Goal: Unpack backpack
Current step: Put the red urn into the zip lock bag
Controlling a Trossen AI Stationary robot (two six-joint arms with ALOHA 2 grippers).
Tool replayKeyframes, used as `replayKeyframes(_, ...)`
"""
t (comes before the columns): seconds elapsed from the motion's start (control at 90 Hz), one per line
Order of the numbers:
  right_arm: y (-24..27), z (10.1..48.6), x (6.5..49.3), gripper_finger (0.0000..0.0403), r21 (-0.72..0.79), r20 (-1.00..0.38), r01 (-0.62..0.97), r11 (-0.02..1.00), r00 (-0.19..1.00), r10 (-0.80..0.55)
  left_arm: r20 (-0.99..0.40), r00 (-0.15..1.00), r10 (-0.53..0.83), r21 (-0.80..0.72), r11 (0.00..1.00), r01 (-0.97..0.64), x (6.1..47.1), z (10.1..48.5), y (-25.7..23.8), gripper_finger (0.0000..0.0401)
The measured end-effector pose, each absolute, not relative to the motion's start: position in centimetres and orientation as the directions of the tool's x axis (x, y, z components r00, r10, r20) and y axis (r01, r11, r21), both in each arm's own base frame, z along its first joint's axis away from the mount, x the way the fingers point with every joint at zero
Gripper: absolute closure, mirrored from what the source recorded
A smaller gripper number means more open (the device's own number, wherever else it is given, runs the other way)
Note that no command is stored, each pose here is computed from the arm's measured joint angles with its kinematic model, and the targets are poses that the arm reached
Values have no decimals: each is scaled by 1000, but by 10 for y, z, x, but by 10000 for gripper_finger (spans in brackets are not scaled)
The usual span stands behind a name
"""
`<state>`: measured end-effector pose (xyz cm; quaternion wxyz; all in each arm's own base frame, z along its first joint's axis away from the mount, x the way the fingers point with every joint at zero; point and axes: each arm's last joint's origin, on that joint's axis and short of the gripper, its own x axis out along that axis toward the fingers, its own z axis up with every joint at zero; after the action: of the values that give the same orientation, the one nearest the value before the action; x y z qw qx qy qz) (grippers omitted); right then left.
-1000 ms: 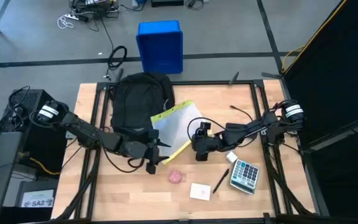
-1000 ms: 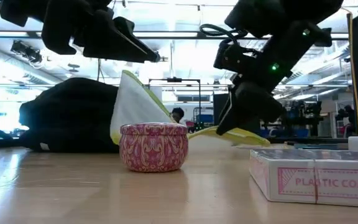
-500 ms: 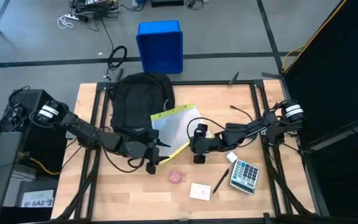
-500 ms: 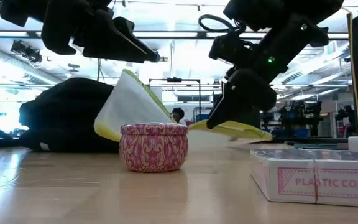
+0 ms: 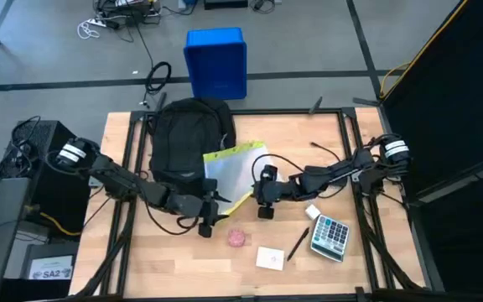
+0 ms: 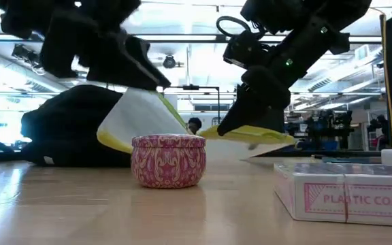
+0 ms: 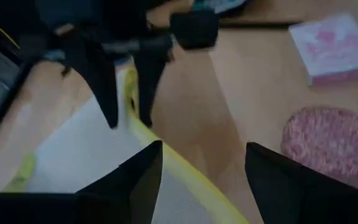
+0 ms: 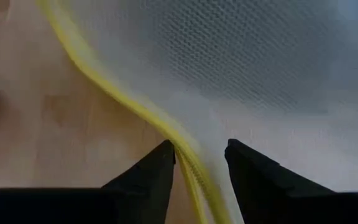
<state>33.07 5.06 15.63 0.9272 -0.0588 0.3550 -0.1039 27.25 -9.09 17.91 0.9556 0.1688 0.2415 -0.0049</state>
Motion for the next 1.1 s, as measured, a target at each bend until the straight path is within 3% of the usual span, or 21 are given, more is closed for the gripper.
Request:
replayKeyframes(0.122,51,156,331,308,-165,-653,131,978,728,-208,-463,883,79,320,944,83,279,169,-91,203)
replayKeyframes(0.344,52,156,331,396,-159,-655,126,979,729,-200,-421,903,89,306,951,49,286,167,-88,203)
replayKeyframes(1.1,63,164,335,403,-98,-579,131,987,799,-163,-407,896,177,170,979,-116,296,166,-63,203)
